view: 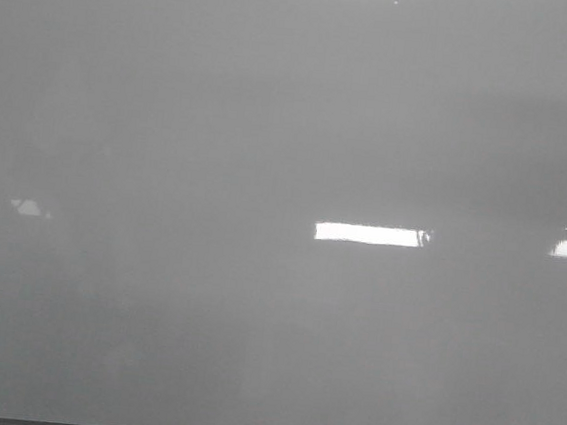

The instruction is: Write number 6 on whiteboard

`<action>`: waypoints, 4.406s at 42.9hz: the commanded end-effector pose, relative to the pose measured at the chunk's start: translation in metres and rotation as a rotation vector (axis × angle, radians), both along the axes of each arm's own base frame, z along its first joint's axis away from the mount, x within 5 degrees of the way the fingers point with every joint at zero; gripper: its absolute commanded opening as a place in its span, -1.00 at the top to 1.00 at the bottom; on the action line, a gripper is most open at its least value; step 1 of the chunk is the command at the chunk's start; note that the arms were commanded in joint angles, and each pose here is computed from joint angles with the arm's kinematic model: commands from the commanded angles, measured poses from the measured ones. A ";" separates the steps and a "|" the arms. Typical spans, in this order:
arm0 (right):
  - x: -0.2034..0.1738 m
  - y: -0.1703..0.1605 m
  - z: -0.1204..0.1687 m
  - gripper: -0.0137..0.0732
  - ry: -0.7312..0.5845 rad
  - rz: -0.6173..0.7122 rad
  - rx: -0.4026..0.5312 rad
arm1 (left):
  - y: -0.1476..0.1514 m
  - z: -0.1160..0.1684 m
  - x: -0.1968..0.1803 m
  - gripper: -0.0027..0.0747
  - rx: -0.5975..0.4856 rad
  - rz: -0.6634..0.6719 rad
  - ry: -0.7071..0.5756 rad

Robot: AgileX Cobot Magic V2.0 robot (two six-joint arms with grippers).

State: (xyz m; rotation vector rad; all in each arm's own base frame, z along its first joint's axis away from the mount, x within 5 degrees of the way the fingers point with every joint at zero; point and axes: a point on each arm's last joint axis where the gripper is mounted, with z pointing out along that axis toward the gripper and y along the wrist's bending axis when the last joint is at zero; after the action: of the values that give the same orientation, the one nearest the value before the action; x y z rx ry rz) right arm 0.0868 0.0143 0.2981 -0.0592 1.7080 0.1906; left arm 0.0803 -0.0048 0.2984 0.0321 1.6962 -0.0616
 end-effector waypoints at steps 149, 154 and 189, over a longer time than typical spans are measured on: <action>0.045 0.156 0.044 -0.19 0.104 0.867 -0.450 | -0.223 0.041 0.076 0.98 1.001 -1.143 0.220; 0.045 0.156 0.044 0.22 0.099 0.865 -0.447 | -0.224 0.041 0.075 0.98 0.975 -1.151 0.228; 0.051 0.097 0.043 0.83 0.133 0.640 -0.444 | -0.228 0.043 0.075 -0.39 0.918 -1.152 0.199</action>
State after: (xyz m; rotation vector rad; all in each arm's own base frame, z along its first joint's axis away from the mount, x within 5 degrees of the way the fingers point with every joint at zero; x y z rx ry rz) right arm 0.1364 0.1261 0.3256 -1.0492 1.8663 0.3255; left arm 0.1571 -0.2317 0.3198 1.8107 1.6233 -0.0985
